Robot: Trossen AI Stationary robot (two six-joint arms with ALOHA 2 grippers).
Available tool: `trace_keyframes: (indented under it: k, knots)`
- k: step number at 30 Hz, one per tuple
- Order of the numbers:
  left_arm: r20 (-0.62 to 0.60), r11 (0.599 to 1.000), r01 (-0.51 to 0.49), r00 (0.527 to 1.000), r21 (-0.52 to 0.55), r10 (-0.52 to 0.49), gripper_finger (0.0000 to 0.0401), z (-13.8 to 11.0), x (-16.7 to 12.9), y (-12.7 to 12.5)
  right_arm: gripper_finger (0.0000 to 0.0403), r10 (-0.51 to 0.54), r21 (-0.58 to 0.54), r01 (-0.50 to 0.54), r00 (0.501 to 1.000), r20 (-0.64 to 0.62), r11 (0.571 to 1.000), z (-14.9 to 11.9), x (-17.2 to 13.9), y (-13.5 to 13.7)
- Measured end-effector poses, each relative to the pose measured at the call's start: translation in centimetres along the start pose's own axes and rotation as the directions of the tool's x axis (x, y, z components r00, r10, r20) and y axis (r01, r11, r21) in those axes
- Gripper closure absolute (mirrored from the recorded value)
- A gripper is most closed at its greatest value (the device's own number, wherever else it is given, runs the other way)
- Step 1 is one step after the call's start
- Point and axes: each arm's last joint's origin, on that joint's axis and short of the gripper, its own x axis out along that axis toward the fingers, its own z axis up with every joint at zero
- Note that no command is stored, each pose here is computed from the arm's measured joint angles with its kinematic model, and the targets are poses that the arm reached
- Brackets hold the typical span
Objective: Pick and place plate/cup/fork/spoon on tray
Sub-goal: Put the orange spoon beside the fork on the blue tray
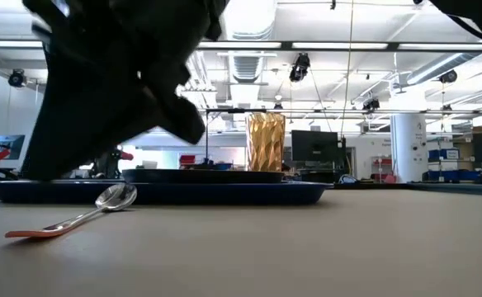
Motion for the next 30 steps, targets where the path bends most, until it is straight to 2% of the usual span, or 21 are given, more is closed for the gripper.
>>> trace_keyframes:
  k: [4, 7, 12, 15, 20, 24, 27, 30]
  knots:
    - [-0.014, 1.0, -0.007, 1.0, -0.004, 0.007, 0.0335, -0.1, 0.4, -0.4, 0.0394, -0.069, -0.021, 0.068, 0.997, -0.024, 0.997, 0.5, -1.9, 0.4]
    - [-0.067, 0.999, 0.029, 0.997, 0.016, -0.028, 0.0335, -0.5, 1.2, -1.1, 0.0394, -0.182, -0.041, 0.18, 0.982, -0.058, 0.983, 0.8, -4.6, 0.6]
    - [-0.191, 0.995, 0.084, 0.979, 0.061, -0.07, 0.0335, -1.7, 3.0, -2.7, 0.0394, -0.357, -0.021, 0.356, 0.934, -0.031, 0.934, 0.6, -11.3, 1.2]
    - [-0.26, 0.992, 0.089, 0.964, 0.09, -0.063, 0.0335, -2.7, 4.5, -3.8, 0.0394, -0.441, 0.007, 0.441, 0.896, 0.05, 0.897, 0.5, -15.7, 1.9]
    - [-0.393, 0.987, 0.101, 0.918, 0.124, -0.045, 0.0335, -5.0, 6.8, -5.0, 0.0394, -0.476, 0.08, 0.472, 0.844, 0.247, 0.878, 0.3, -23.0, 3.6]
    - [-0.475, 0.99, 0.077, 0.88, 0.115, -0.013, 0.0335, -6.6, 8.5, -5.8, 0.0394, -0.472, 0.092, 0.474, 0.8, 0.371, 0.876, -0.5, -27.7, 4.9]
    - [-0.502, 0.996, 0.063, 0.865, 0.069, -0.02, 0.0335, -7.2, 9.4, -6.5, 0.0394, -0.472, 0.08, 0.49, 0.767, 0.435, 0.868, -1.2, -30.2, 5.4]
    - [-0.495, 0.997, 0.073, 0.865, -0.027, -0.077, 0.0335, -7.3, 10.2, -7.4, 0.0394, -0.479, 0.05, 0.521, 0.739, 0.474, 0.852, -1.7, -32.0, 5.6]
